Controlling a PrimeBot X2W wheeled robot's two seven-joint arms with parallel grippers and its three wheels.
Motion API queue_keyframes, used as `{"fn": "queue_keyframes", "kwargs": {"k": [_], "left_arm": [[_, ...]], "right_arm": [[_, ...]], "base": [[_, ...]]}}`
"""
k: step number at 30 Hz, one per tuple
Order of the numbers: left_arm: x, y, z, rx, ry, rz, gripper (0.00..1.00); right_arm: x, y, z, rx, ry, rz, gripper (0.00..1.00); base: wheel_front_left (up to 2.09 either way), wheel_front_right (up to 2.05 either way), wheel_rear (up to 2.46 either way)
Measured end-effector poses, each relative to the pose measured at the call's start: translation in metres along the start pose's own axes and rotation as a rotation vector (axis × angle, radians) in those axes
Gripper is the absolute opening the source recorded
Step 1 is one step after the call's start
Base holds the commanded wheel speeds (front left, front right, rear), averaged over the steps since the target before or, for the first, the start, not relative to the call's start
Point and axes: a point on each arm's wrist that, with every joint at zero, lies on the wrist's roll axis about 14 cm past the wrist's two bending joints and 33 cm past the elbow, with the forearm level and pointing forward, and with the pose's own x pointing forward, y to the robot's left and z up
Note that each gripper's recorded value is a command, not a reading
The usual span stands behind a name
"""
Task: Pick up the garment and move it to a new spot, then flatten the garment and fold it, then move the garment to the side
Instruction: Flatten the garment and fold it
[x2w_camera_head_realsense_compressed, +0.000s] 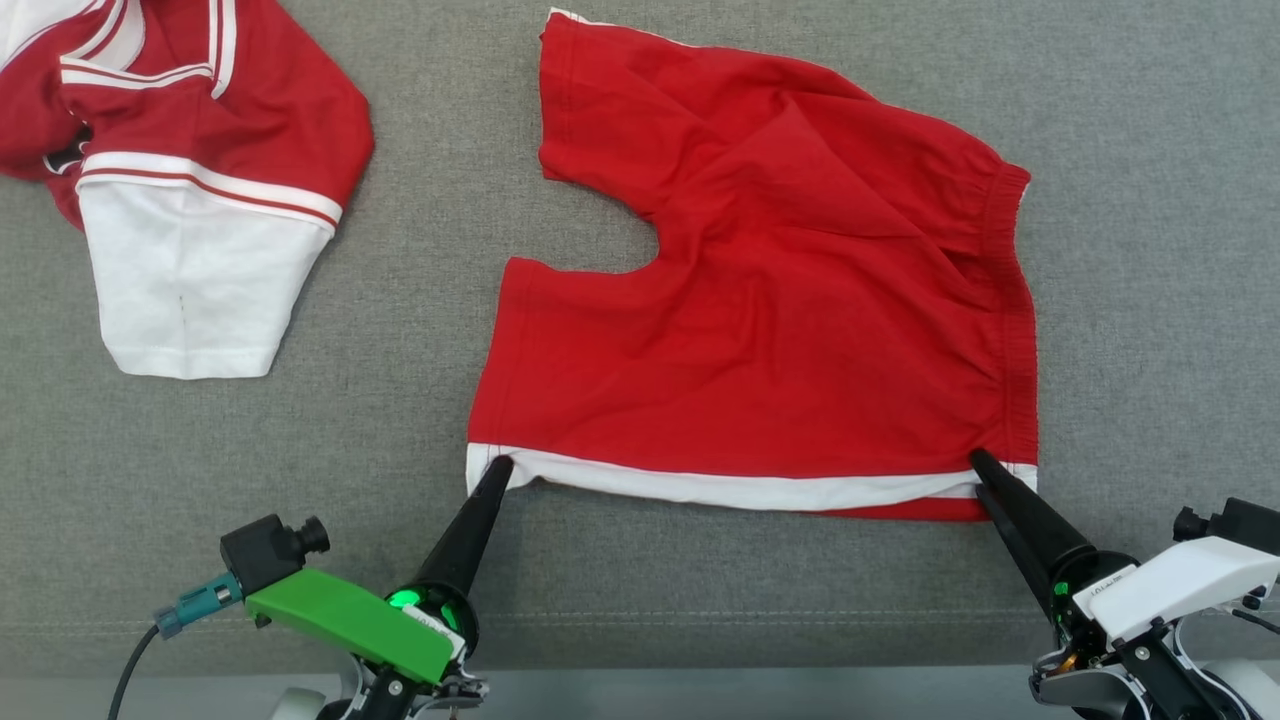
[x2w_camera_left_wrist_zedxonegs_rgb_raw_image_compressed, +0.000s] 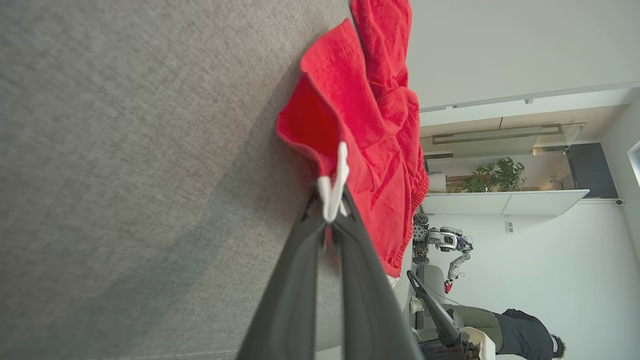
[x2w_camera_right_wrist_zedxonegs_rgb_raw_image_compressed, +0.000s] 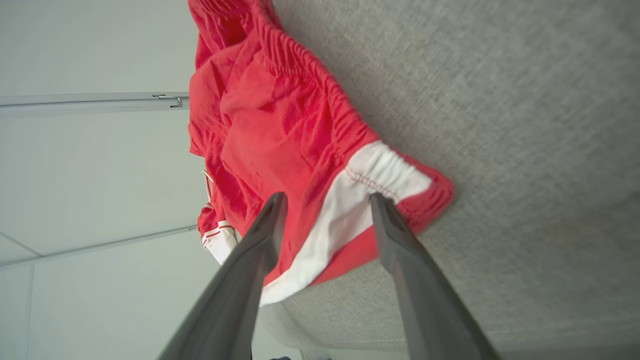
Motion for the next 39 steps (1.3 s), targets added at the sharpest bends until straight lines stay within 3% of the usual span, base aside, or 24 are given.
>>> {"fn": "queue_keyframes", "kwargs": {"k": [17,35,39], "left_arm": [[0.006,0.002,-0.001,0.002,0.012,-0.001,0.0],[0.014,0.003,-0.002,0.001,0.025,-0.002,0.0],[0.012,0.005,-0.002,0.013,0.023,0.005,0.0]], "right_arm": [[-0.007,-0.004,-0.003,0.023,-0.005,-0.013,0.82],[-0.003,-0.022,-0.008,0.036,0.009,-0.072,0.69],[0.001,-0.024,-0.009,0.03,0.016,-0.081,0.59]], "base": [[0.0,0.0,0.0],[0.0,0.0,0.0],[0.0,0.0,0.0]]}}
